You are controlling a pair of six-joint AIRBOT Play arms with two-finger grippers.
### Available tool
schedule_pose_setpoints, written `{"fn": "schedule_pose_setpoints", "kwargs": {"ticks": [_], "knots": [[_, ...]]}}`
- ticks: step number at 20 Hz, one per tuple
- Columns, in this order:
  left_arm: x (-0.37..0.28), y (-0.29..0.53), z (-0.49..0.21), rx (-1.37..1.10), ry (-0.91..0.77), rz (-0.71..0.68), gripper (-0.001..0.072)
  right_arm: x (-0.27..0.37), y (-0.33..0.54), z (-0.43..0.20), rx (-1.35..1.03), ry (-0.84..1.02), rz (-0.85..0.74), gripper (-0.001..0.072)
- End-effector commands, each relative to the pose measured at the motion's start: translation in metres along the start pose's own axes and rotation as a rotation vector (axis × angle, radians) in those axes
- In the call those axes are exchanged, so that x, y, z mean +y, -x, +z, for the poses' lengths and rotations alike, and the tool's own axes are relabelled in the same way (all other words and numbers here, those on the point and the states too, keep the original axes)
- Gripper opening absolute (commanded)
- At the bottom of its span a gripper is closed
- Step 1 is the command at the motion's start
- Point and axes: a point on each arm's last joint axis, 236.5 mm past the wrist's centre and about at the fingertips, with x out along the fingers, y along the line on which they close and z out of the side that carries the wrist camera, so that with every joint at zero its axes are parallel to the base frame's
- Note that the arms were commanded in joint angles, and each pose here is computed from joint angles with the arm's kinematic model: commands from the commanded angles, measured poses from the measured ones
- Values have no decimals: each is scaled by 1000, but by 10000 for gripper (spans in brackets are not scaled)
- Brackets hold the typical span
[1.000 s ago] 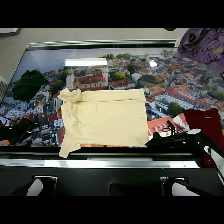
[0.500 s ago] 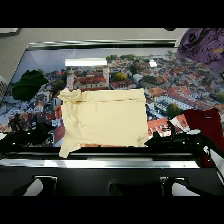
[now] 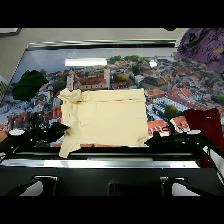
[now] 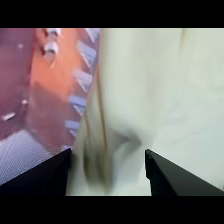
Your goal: Fold the clothes and pants, and hang the long-sleeved shirts on hangers.
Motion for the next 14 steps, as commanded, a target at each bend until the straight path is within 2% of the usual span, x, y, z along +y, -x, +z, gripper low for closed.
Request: {"fn": "schedule_pose_setpoints", "kwargs": {"ticks": [1, 2, 5, 8, 11, 14], "knots": [[-1, -12, 1, -8, 6, 8, 276, 7, 0, -2, 9, -6, 28, 25], [-3, -13, 1, -7, 1, 5, 22, 13, 1, 0, 0, -16, 53, 24], [-24, -5, 14, -19, -41, -31, 15, 52, 14, 19, -49, 58, 171, 24], [-78, 22, 59, -109, -145, -107, 14, 105, 50, 63, -170, 215, 205, 23], [-158, 73, 113, -247, -270, -204, 13, 199, 92, 103, -329, 496, 149, 23], [-257, 158, 153, -430, -459, -311, 13, 325, 180, 123, -626, 813, 80, 23]]}}
